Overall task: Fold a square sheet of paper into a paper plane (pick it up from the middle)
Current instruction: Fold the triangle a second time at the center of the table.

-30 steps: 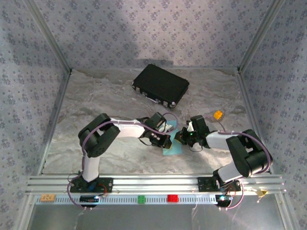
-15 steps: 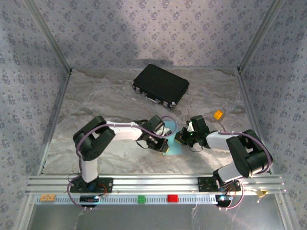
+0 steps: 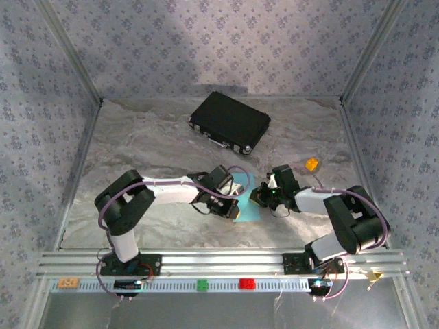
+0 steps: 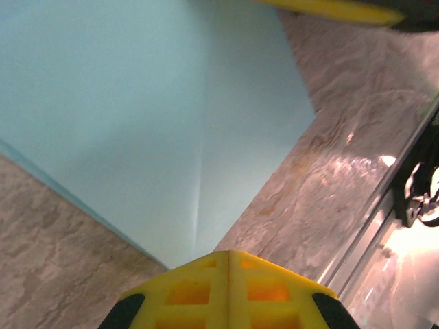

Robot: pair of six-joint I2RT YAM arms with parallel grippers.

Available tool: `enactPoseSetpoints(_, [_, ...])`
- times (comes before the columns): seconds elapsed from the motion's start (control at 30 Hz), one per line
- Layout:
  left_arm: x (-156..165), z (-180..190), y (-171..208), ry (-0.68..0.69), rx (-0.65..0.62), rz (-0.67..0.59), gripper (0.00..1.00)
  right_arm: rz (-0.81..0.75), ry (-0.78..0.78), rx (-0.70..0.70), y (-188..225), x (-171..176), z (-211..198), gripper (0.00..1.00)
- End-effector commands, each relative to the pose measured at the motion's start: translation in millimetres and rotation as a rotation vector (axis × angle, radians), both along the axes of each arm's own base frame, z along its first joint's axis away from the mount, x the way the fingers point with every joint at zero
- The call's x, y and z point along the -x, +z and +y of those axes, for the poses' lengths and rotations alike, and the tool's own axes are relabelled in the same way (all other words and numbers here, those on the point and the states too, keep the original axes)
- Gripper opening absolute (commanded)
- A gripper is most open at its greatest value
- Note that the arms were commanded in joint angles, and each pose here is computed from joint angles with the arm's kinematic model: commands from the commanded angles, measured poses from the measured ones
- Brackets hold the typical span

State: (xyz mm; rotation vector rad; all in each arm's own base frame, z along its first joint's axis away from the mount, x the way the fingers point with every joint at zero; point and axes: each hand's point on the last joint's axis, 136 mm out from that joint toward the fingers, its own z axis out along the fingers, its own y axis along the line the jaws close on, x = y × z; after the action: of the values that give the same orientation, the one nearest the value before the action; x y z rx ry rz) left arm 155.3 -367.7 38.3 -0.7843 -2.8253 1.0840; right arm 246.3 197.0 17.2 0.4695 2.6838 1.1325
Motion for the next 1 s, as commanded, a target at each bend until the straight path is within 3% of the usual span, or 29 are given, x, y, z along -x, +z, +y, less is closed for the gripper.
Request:
enactPoseSetpoints(0.0, [-12.9,-11.9,13.0,0.025,0.049,-0.007,0.04,0.092,-0.039,0.098,-23.8,17.4,-18.1,0.01])
enactPoseSetpoints(0.3, [-5.5,4.2,-29.2,0.039,-0.062,0.066,0.00,0.042,-0.023,0.057,-8.6,7.9,-10.1,0.03])
enactPoseSetpoints(0.63, [1.3,12.9,-39.5,0.045,-0.076,0.081,0.00,-0.073,0.086,0.005,27.6,6.7,14.0,0.06])
enactPoseSetpoints(0.83, [-2.8,11.3,-39.2,0.053,-0.079,0.071,0.00,0.013,0.161,0.033,1.0,29.5,24.2,0.04])
enactPoseSetpoints(0.97, [-1.5,13.6,-41.9,0.058,-0.083,0.078,0.00,0.040,0.099,0.062,-15.4,24.6,5.0,0.03])
